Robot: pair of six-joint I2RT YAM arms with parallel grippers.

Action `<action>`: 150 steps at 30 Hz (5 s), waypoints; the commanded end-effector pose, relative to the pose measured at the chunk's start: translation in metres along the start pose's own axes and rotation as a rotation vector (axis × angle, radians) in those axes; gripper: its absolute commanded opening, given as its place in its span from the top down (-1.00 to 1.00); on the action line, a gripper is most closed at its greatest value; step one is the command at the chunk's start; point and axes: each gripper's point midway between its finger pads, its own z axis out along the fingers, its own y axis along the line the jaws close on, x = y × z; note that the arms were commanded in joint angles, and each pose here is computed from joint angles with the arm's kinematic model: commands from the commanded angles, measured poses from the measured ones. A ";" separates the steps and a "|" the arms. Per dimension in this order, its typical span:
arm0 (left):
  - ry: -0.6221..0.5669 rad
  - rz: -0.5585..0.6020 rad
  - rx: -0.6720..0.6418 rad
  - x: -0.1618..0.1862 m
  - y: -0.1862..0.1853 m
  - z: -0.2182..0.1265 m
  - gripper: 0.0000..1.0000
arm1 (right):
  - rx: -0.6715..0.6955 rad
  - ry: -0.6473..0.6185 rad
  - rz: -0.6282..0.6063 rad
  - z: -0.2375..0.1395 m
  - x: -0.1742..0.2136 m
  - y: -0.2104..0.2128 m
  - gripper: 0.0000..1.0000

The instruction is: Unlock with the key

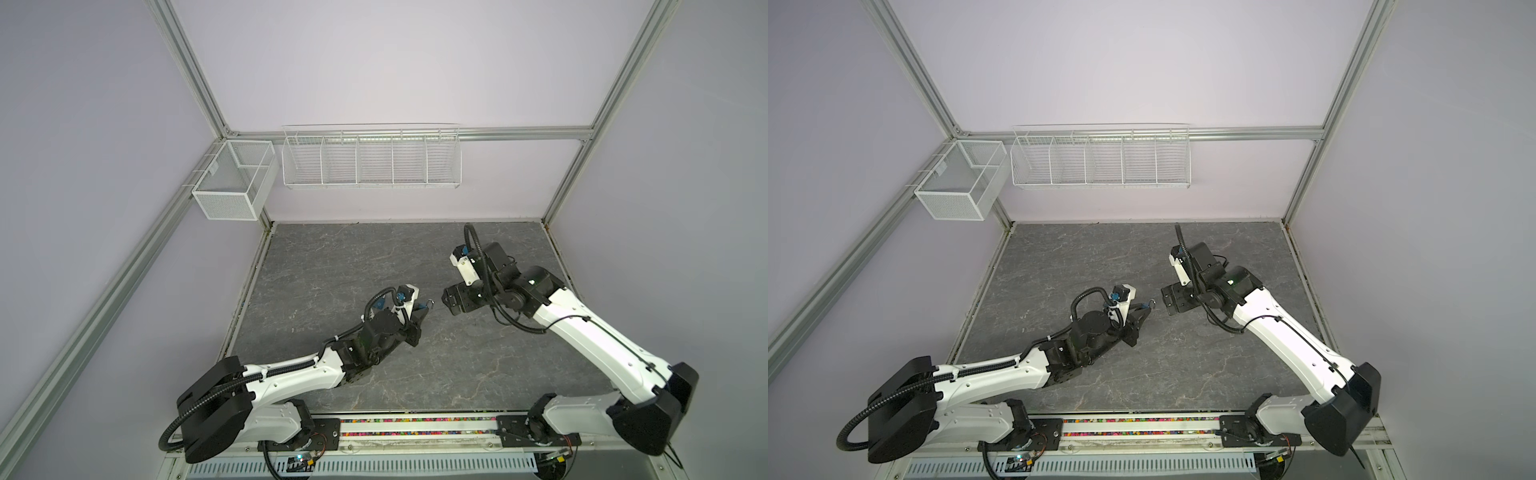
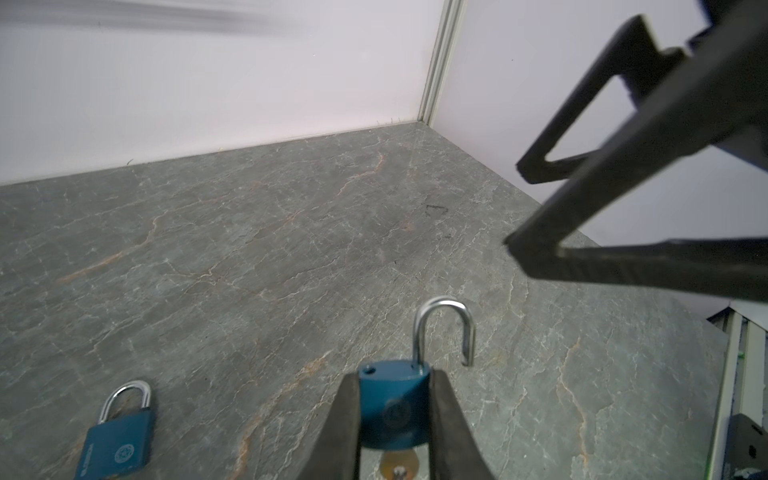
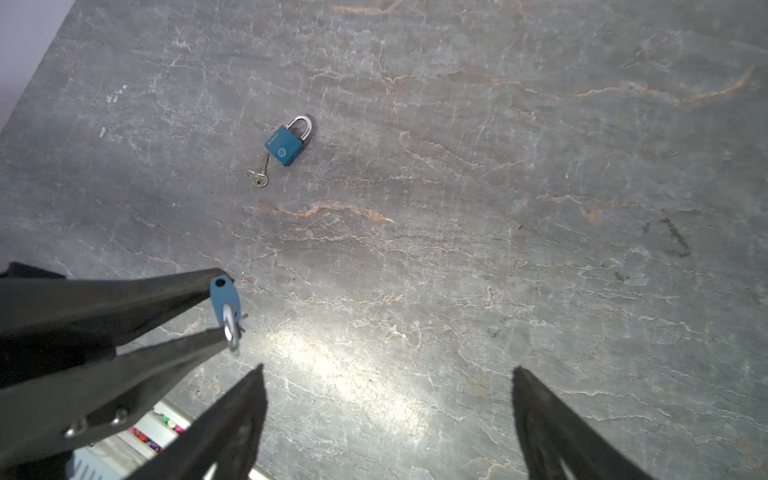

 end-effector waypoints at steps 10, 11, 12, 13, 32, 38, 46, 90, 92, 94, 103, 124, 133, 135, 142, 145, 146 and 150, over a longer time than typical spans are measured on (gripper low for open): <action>0.225 -0.295 -0.127 0.022 -0.009 0.025 1.00 | 0.043 -0.265 0.306 -0.088 0.004 -0.030 -0.78; 0.239 -0.306 -0.124 0.025 -0.012 0.029 1.00 | 0.039 -0.278 0.323 -0.092 0.006 -0.031 -0.78; 0.256 -0.315 -0.134 0.029 -0.014 0.033 1.00 | 0.040 -0.291 0.345 -0.096 0.009 -0.034 -0.77; 0.272 -0.322 -0.146 0.033 -0.015 0.036 1.00 | 0.030 -0.301 0.352 -0.099 0.010 -0.033 -0.76; 0.607 -0.365 -0.401 0.125 -0.027 0.113 1.00 | -0.011 -0.300 0.449 -0.147 0.039 -0.038 -0.76; 0.665 -0.353 -0.454 0.143 -0.025 0.123 1.00 | -0.006 -0.332 0.433 -0.155 0.044 -0.042 -0.76; 0.706 -0.369 -0.464 0.156 -0.029 0.131 1.00 | -0.018 -0.352 0.421 -0.158 0.043 -0.041 -0.76; 0.291 -0.524 -0.656 0.008 0.113 -0.016 0.06 | -0.177 -0.315 0.175 -0.077 0.009 0.007 -0.76; 0.240 -0.523 -0.666 0.000 0.128 -0.035 0.06 | -0.188 -0.277 0.175 -0.055 0.007 0.016 -0.76; 0.200 -0.521 -0.657 -0.006 0.139 -0.050 0.06 | -0.190 -0.248 0.152 -0.034 0.005 0.027 -0.76; 0.172 -0.542 -0.688 -0.010 0.177 -0.112 0.05 | -0.147 -0.186 0.108 0.051 -0.004 0.082 -0.75; 0.042 -0.586 -0.810 0.002 0.215 -0.169 0.05 | -0.009 -0.070 0.117 0.207 0.000 0.160 -0.76; -0.010 -0.606 -0.847 0.006 0.218 -0.186 0.05 | 0.068 -0.044 0.088 0.239 0.005 0.164 -0.77; -0.022 -0.628 -0.839 0.007 0.217 -0.187 0.05 | 0.060 -0.034 0.065 0.243 0.005 0.168 -0.77; -0.044 -0.653 -0.830 0.013 0.218 -0.186 0.05 | 0.100 -0.004 0.035 0.259 0.010 0.166 -0.76; -0.057 -0.675 -0.819 0.012 0.217 -0.183 0.05 | 0.118 0.003 0.029 0.261 0.012 0.164 -0.77; -0.060 -0.677 -0.812 0.012 0.217 -0.181 0.05 | 0.129 0.000 0.030 0.261 0.013 0.161 -0.76; -0.067 -0.681 -0.806 0.009 0.217 -0.179 0.05 | 0.168 0.001 0.025 0.265 0.015 0.155 -0.77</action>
